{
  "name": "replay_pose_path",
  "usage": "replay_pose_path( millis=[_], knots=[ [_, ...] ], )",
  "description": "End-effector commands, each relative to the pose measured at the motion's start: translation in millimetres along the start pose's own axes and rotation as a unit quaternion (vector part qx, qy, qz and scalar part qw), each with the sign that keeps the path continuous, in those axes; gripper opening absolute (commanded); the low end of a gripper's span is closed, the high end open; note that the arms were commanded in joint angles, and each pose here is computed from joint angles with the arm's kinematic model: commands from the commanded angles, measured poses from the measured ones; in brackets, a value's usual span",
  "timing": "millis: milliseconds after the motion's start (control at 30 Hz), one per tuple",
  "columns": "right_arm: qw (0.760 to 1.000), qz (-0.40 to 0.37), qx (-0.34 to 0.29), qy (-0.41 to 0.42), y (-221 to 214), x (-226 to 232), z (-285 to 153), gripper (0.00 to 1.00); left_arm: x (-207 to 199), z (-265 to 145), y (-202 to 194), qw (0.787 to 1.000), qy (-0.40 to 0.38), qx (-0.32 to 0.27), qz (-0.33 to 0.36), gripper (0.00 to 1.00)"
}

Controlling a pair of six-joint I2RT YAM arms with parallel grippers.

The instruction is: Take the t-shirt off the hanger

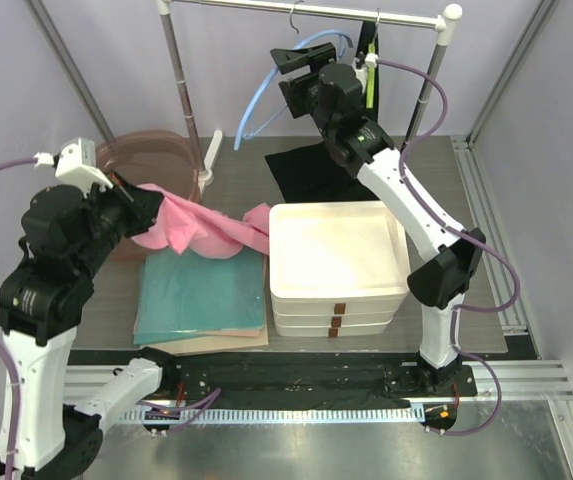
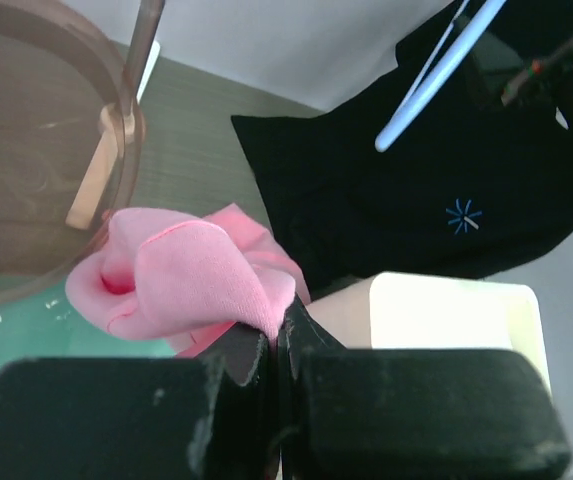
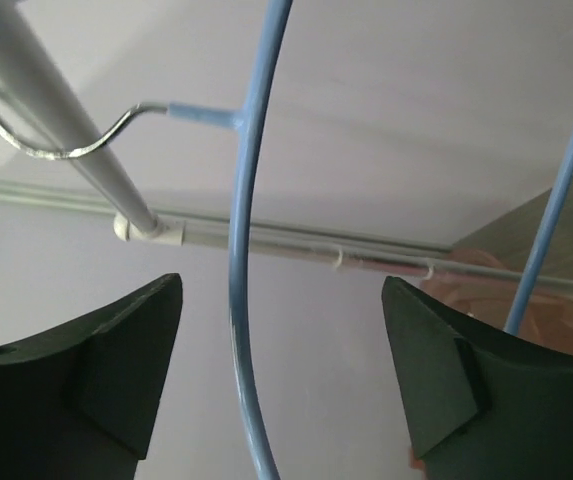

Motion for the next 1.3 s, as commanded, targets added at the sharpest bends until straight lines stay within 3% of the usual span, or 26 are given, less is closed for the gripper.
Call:
replay_pose_path(
  millis=[0,100,400,533,700,767,1000,1167,1267],
  knots=[
    [0.994,-0.091,0.048,0.028,-6,42,-50,0.90,-15,5,57,0.997,-0.018,-0.069,0.024,0.00],
    [0.986,-0.155,0.053,0.012,-1,36,-66,1.00,-21,14,80,0.995,-0.021,-0.091,0.030,0.00],
    [0.944,-0.314,0.103,-0.017,6,11,-113,1.00,-11,13,148,0.979,0.036,-0.192,0.058,0.00],
    [0.923,-0.371,0.099,-0.001,17,18,-159,1.00,-3,7,180,0.967,0.075,-0.230,0.077,0.00],
    [0.915,-0.392,0.095,0.010,36,15,-211,1.00,3,0,222,0.943,0.116,-0.297,0.098,0.00],
    [0.914,-0.394,0.100,0.016,42,9,-233,1.00,0,-5,244,0.925,0.119,-0.347,0.094,0.00],
    [0.910,-0.393,0.131,0.023,50,-10,-278,1.00,2,8,290,0.881,0.169,-0.424,0.124,0.00],
    [0.902,-0.404,0.152,0.009,50,-29,-287,1.00,12,-1,327,0.829,0.240,-0.480,0.157,0.00],
    [0.895,-0.411,0.171,-0.002,46,-41,-287,0.99,24,-18,352,0.787,0.266,-0.541,0.130,0.00]
  ],
)
Point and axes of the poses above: each gripper's point midway between its finger pads, its own z axis out along the fingers, its own x axis along the line the jaws close on, y = z × x, the point moved 1 cm from there along -z, back along the fingers, and after that the axes turned 15 degrees about z, right-handed, at the moved point
